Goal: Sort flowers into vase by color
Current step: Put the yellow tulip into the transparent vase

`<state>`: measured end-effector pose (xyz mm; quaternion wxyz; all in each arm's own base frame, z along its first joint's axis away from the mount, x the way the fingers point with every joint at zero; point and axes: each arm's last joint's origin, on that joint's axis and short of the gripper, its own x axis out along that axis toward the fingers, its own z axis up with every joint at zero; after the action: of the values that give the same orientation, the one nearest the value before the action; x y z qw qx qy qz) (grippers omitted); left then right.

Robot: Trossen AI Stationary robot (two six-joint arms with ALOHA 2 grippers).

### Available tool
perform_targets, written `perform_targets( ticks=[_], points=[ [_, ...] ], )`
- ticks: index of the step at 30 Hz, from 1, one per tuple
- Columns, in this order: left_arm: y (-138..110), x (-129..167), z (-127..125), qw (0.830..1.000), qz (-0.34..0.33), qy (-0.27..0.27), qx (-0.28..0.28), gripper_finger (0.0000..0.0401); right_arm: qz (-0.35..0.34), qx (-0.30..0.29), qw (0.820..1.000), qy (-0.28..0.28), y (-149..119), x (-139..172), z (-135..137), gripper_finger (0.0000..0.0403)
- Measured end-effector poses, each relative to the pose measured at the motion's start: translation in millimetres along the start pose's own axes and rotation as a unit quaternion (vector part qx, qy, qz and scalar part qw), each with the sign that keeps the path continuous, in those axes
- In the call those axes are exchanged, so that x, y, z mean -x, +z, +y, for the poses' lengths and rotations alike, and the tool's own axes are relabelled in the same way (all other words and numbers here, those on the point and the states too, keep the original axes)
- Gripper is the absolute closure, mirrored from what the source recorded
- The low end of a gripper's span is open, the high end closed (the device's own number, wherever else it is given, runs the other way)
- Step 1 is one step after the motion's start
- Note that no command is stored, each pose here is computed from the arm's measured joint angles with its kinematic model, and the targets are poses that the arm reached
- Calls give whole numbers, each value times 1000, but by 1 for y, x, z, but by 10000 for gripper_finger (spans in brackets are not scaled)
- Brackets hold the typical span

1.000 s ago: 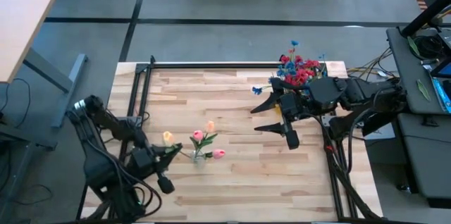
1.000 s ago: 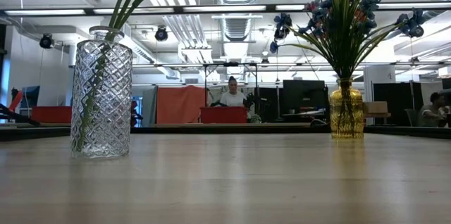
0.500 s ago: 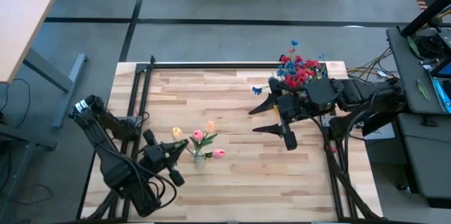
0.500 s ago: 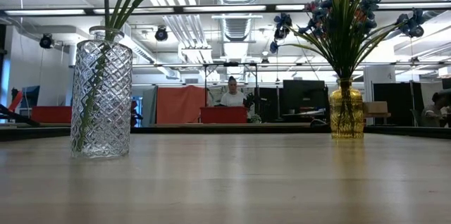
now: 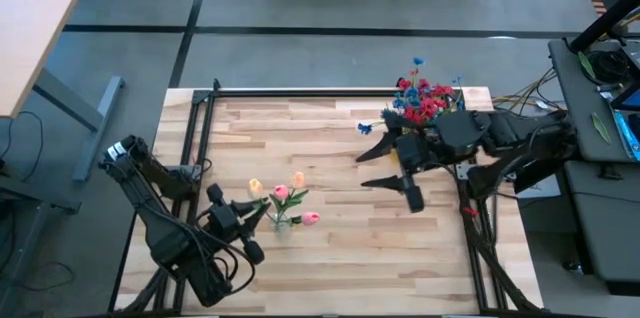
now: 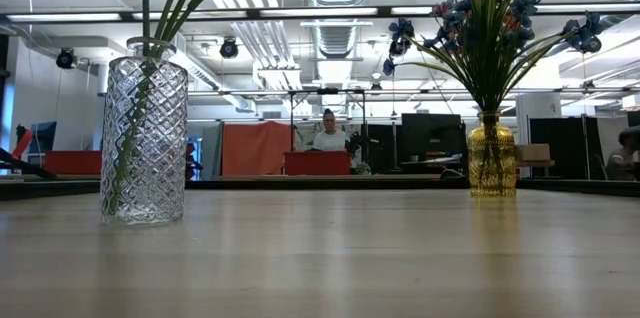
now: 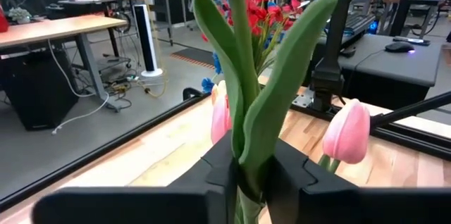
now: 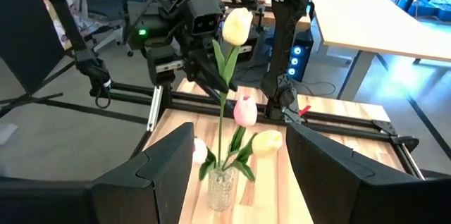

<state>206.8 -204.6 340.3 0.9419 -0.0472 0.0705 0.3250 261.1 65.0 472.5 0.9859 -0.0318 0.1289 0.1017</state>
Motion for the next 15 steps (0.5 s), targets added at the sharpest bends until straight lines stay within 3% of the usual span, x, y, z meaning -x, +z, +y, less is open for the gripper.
perform_targets(
  ticks=[6, 15],
  points=[
    [0, -2, -1, 1000, 2, 2, 7, 334, -24, 12, 999, 32, 7, 42, 2, 183],
    [0, -4, -1, 1000, 17, 3, 9, 279, -51, 38, 998, 18, -28, 62, 17, 183]
  ],
)
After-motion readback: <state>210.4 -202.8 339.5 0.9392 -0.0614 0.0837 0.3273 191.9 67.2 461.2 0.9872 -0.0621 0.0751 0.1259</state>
